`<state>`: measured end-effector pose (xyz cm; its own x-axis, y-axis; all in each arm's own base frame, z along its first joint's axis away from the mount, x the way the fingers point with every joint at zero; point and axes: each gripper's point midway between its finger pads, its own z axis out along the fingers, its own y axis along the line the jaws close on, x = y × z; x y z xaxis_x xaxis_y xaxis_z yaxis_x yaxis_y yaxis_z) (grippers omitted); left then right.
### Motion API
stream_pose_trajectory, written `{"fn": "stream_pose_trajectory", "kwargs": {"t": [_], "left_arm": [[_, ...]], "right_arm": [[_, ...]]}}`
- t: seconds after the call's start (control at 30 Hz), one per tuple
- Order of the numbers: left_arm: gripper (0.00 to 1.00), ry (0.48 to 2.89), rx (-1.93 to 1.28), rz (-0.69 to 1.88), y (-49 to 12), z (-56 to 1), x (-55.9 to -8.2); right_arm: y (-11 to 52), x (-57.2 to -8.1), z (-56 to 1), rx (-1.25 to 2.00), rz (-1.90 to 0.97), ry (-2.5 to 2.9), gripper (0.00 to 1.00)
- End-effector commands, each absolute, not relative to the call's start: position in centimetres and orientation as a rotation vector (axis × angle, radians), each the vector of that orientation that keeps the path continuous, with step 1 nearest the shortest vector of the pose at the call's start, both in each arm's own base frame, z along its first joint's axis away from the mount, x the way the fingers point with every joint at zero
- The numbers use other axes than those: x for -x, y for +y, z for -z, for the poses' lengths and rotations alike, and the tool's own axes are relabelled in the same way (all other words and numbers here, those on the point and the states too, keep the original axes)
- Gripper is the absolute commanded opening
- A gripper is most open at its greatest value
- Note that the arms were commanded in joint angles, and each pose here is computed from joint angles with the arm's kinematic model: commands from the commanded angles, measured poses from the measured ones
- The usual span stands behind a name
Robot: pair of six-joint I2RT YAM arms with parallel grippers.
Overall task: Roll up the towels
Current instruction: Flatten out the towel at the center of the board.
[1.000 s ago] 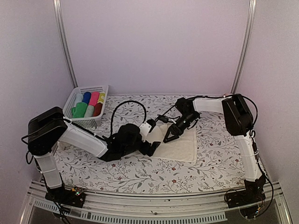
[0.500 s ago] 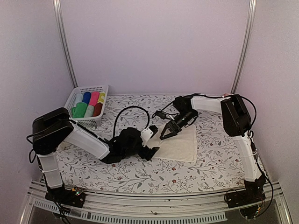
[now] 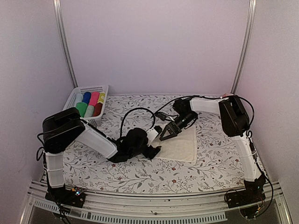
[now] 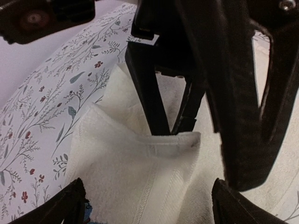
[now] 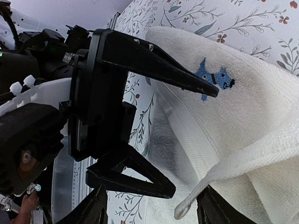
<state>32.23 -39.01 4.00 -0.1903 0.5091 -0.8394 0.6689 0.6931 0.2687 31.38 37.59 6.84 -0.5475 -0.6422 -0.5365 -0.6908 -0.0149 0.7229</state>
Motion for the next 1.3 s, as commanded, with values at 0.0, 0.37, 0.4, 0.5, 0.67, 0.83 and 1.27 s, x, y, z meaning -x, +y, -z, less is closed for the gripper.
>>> {"fn": "stream_pose_trajectory", "kwargs": {"t": [0.0, 0.37, 0.4, 0.5, 0.67, 0.83, 1.27], "left_arm": [[0.94, 1.783, -0.902, 0.177, -40.2, -5.0, -32.7], [0.92, 1.707, -0.842, 0.132, -40.5, -5.5, -32.6], [0.91, 1.688, -0.834, 0.137, -40.4, -5.9, -32.4], [0.85, 1.646, -0.813, 0.146, -40.4, -7.0, -32.0], [0.77, 1.607, -0.789, 0.14, -40.5, -7.9, -31.9], [0.77, 1.571, -0.785, 0.154, -41.0, -8.6, -31.5], [0.58, 1.613, -0.726, 0.114, -40.5, -7.8, -32.0]], "right_arm": [[38.1, -30.9, -7.3, 1.463, -1.729, 2.125, 0.65], [38.2, -30.5, -8.2, 1.444, -1.804, 2.075, 0.66], [38.2, -30.4, -8.1, 1.441, -1.809, 2.076, 0.66], [38.2, -30.4, -8.1, 1.433, -1.825, 2.074, 0.66], [38.3, -30.3, -8.3, 1.434, -1.831, 2.065, 0.66], [38.3, -30.3, -8.1, 1.426, -1.842, 2.066, 0.66], [38.3, -30.3, -8.3, 1.429, -1.845, 2.059, 0.66]]}}
